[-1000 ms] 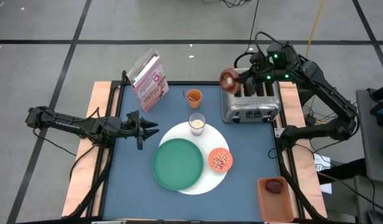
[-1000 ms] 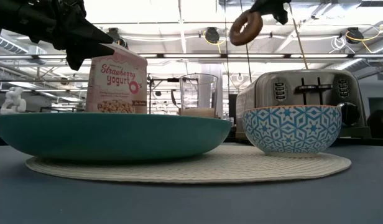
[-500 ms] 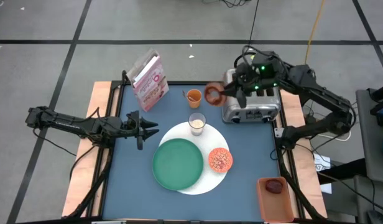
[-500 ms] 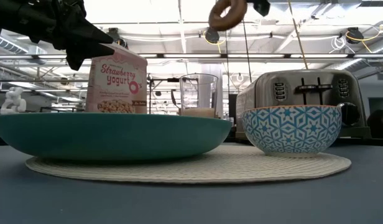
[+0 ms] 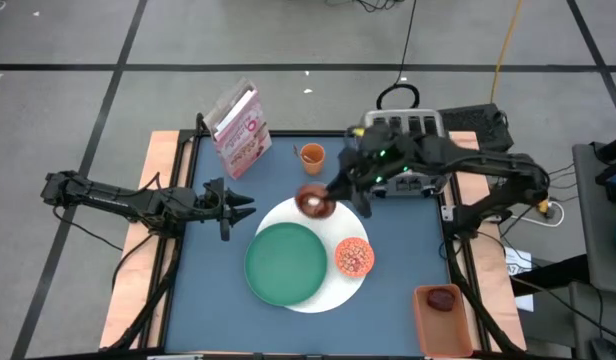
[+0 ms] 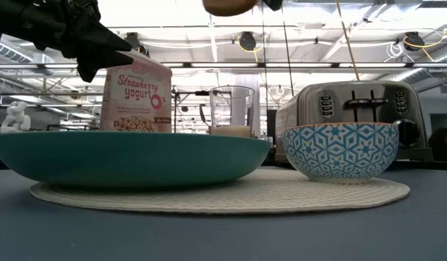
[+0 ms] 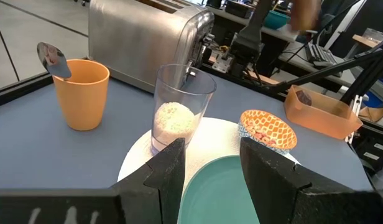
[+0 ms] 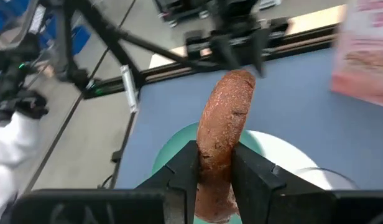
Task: Arrange a breakfast setting
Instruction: Put the toasted bagel on the green plate
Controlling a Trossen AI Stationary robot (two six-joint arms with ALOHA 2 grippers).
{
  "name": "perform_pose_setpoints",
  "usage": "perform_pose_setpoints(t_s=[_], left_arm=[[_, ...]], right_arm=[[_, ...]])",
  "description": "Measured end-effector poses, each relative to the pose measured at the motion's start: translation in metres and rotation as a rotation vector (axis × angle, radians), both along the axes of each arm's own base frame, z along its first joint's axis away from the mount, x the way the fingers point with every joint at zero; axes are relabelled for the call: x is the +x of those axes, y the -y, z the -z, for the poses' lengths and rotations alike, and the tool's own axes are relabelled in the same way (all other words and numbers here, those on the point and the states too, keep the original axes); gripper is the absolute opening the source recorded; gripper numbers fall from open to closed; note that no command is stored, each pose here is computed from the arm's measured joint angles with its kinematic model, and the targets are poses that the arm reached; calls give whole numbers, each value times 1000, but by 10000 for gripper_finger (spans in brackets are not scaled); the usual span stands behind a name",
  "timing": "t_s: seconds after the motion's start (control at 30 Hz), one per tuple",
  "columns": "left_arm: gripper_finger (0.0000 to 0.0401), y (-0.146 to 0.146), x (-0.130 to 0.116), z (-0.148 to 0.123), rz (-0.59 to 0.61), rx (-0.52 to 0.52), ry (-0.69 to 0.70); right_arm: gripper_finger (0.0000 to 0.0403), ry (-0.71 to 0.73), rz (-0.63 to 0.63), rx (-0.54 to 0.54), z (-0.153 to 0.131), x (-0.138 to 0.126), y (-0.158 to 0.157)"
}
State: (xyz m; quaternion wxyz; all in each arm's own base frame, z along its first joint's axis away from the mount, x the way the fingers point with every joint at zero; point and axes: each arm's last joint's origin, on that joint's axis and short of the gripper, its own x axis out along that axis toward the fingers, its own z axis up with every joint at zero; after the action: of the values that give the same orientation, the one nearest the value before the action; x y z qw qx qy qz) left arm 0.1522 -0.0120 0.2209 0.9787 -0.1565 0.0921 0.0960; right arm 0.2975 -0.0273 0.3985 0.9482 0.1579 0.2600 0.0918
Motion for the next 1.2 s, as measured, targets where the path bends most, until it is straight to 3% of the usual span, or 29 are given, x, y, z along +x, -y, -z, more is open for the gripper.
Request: perform_pose_setpoints(t_s=[0.27, 0.7, 0.93, 1.2], left_arm=[[159, 0, 0, 0, 1, 3, -1], [159, 0, 0, 1, 1, 4, -13], [159, 0, 0, 1, 2, 9, -14], [159, 0, 0, 1, 2, 9, -15]], right_arm=[[75, -25, -143, -10, 27, 37, -41], [75, -48, -359, -167, 82, 82, -89], [75, -97, -366, -363, 115, 99, -93], [75, -173, -349, -496, 148, 113, -91]])
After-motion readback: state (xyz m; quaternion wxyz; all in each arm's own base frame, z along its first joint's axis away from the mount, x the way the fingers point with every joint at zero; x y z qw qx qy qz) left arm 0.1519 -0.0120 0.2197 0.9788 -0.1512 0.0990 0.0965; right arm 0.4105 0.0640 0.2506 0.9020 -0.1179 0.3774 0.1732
